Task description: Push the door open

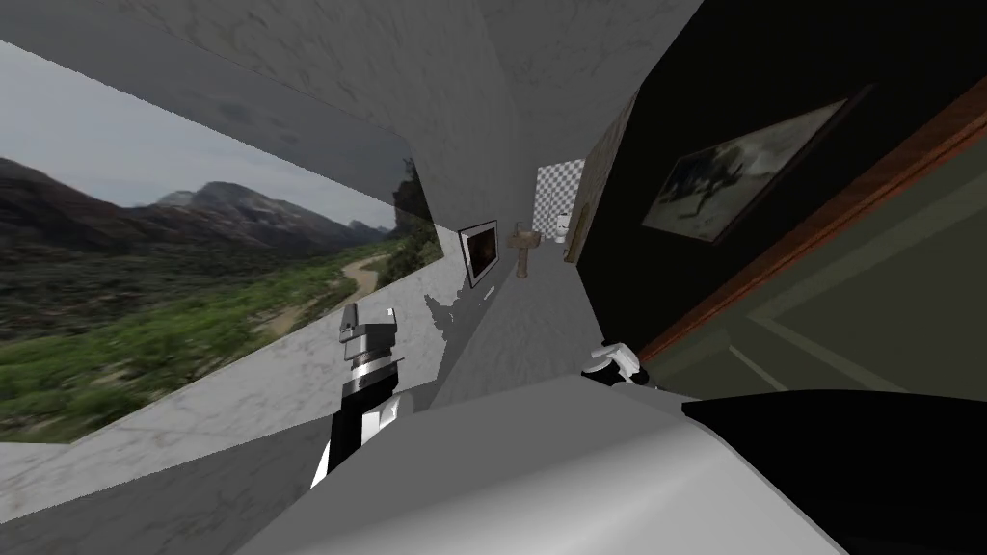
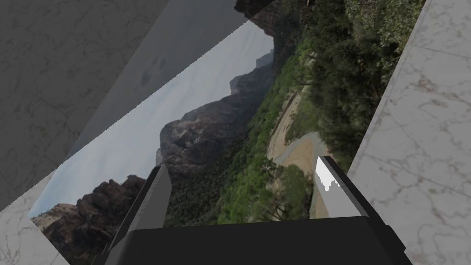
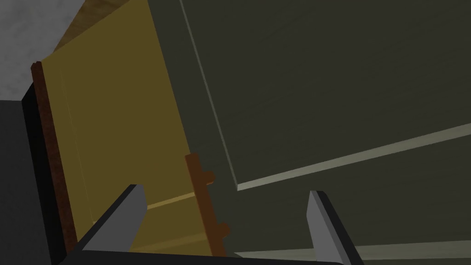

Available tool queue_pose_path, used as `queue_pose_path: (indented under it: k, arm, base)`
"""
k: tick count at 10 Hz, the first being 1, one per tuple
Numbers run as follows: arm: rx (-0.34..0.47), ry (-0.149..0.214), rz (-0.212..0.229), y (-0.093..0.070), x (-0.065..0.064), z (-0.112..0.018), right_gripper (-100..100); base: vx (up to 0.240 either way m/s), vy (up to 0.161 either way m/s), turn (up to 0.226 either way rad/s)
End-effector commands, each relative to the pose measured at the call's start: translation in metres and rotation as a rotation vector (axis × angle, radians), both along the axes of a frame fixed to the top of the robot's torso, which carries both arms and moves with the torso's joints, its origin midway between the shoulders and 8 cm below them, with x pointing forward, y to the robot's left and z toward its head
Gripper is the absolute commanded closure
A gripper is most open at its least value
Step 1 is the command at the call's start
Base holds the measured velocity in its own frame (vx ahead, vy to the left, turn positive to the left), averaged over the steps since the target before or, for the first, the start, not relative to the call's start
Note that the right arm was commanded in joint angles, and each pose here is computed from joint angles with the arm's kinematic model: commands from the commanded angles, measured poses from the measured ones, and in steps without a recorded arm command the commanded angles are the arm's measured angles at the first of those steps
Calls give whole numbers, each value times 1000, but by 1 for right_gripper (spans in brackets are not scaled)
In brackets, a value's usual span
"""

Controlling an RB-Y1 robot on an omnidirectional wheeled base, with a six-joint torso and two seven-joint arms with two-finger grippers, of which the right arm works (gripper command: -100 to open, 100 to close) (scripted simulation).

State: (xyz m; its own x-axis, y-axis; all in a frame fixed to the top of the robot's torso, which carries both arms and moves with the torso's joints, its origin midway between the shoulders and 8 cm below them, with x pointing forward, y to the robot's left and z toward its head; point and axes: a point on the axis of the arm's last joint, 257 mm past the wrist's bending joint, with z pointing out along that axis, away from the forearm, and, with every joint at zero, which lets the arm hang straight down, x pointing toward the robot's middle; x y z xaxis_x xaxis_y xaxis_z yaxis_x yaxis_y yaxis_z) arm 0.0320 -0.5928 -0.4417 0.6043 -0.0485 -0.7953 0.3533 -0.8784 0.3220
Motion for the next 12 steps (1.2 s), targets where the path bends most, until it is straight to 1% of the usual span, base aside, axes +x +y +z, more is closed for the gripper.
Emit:
queue_pose_path:
  k: [1, 6, 10, 12]
  arm:
    - [17, 28, -29, 10, -7, 0, -100]
    - [61, 104, -109, 40, -25, 0, -100]
    - [94, 164, -165, 62, -36, 2, -100]
    - [107, 193, -190, 72, -42, 3, -100]
  base:
    - [-160, -13, 290]
    - [-148, 17, 337]
    - [-153, 40, 313]
    - [-150, 20, 255]
